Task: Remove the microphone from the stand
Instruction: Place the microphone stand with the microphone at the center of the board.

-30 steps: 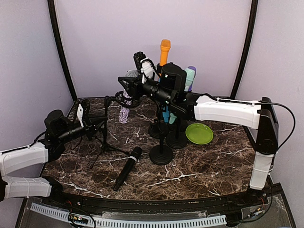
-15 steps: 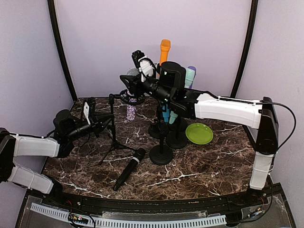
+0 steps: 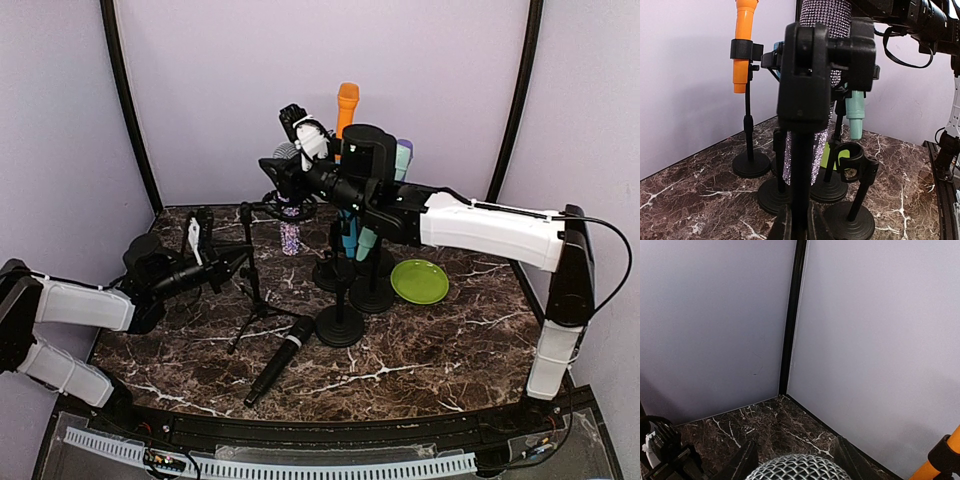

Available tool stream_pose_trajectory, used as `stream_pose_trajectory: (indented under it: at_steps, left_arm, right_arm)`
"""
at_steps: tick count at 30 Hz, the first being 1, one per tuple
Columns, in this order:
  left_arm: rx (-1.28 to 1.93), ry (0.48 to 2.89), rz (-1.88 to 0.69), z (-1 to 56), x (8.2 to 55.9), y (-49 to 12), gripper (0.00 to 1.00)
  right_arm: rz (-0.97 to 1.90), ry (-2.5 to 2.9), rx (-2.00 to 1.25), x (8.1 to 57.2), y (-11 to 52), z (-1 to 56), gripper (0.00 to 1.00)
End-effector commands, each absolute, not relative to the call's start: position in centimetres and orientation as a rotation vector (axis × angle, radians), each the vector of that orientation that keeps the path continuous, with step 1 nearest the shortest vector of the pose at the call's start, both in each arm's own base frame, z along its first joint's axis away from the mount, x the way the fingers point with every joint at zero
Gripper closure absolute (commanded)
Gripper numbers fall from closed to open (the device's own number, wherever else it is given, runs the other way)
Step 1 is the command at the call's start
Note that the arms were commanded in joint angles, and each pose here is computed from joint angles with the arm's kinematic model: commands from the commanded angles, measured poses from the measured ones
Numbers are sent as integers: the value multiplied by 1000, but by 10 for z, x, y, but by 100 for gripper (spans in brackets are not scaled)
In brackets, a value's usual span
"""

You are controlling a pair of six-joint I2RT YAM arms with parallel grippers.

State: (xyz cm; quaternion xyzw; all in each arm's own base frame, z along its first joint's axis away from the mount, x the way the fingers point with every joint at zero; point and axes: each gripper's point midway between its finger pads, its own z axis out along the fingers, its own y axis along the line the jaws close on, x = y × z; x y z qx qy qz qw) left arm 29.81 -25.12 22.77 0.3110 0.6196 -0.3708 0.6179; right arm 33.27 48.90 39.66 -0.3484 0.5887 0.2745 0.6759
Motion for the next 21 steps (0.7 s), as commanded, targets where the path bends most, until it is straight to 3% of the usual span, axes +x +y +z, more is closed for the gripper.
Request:
stream_pose_trajectory:
  at_steps: [1, 6, 8, 14, 21]
  left_arm:
    - [651, 1443, -892, 231, 296, -252, 81]
    - [578, 1540, -881, 224, 299, -243, 47]
    - [553, 1545, -884, 225, 296, -239, 41]
    - [496, 1576, -884, 226, 288, -228, 31]
    - [421, 1602, -846, 222, 275, -208, 29]
  right_arm:
    - [682, 1224, -767, 307, 486, 436, 76]
    - [711, 1253, -777, 303, 487, 422, 64]
    - [728, 1252, -782, 299, 485, 419, 58]
    - [729, 1264, -798, 294, 481, 414, 38]
    - [736, 1252, -800, 288, 474, 420, 11]
